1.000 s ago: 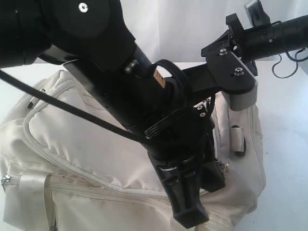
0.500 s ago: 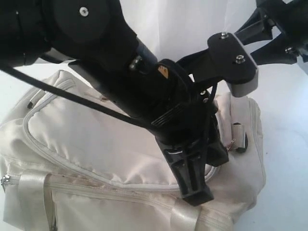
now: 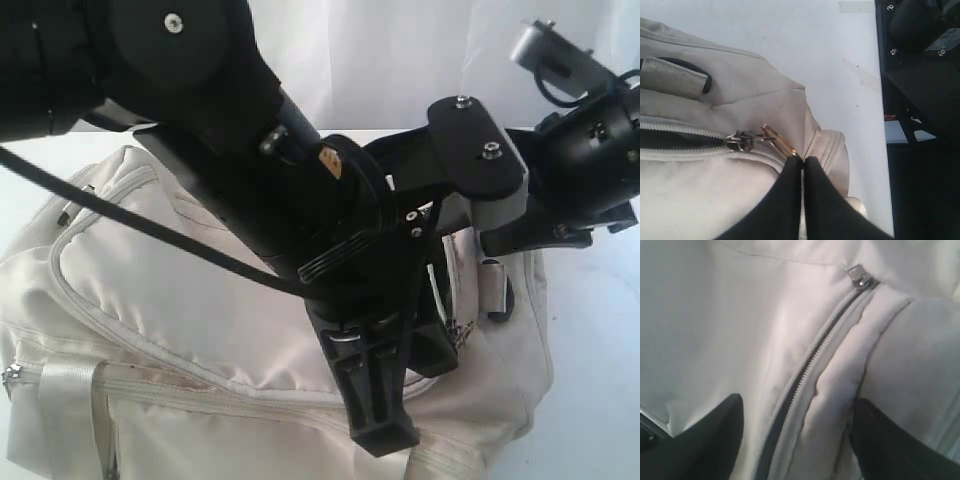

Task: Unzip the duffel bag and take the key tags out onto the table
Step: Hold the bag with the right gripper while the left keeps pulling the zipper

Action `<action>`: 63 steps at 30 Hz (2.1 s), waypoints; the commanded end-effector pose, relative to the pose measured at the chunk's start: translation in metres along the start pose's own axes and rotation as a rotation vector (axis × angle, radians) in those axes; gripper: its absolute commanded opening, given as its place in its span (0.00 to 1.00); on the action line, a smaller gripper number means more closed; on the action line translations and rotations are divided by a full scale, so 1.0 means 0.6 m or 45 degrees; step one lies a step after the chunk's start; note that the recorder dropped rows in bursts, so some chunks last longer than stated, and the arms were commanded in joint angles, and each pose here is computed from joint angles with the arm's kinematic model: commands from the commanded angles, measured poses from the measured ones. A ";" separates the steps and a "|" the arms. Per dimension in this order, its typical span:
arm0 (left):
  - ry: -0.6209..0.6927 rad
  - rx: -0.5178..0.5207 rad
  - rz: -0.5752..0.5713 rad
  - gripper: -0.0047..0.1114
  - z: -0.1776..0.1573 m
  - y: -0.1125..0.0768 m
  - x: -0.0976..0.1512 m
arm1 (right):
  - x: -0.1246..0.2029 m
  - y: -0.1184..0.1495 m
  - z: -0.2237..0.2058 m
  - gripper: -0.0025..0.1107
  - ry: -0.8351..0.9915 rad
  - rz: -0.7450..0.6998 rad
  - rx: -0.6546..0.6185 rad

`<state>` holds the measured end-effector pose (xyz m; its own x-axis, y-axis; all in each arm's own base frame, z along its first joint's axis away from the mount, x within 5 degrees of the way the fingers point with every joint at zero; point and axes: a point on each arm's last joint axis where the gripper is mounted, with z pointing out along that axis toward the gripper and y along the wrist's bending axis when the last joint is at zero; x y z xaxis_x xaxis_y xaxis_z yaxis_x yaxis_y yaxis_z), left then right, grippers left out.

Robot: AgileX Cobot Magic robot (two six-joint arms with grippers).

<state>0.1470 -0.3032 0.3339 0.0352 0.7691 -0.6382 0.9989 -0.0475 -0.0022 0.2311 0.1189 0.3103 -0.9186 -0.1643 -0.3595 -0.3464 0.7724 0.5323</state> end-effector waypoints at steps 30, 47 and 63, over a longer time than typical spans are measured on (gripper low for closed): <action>-0.015 0.013 -0.002 0.04 -0.010 -0.005 0.000 | -0.025 -0.051 0.106 0.02 0.045 0.120 0.071; 0.113 0.173 -0.055 0.04 0.002 -0.024 0.026 | -0.061 -0.060 0.091 0.02 -0.059 0.111 0.106; 0.077 0.232 -0.076 0.04 -0.046 -0.060 0.038 | -0.069 -0.072 0.083 0.02 -0.092 0.135 0.120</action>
<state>0.1352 -0.2777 0.3300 -0.0048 0.7991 -0.6012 0.9971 -0.0421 -0.0639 0.2759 0.1314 0.2593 -0.9655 -0.1104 -0.2360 -0.2256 0.8071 0.5456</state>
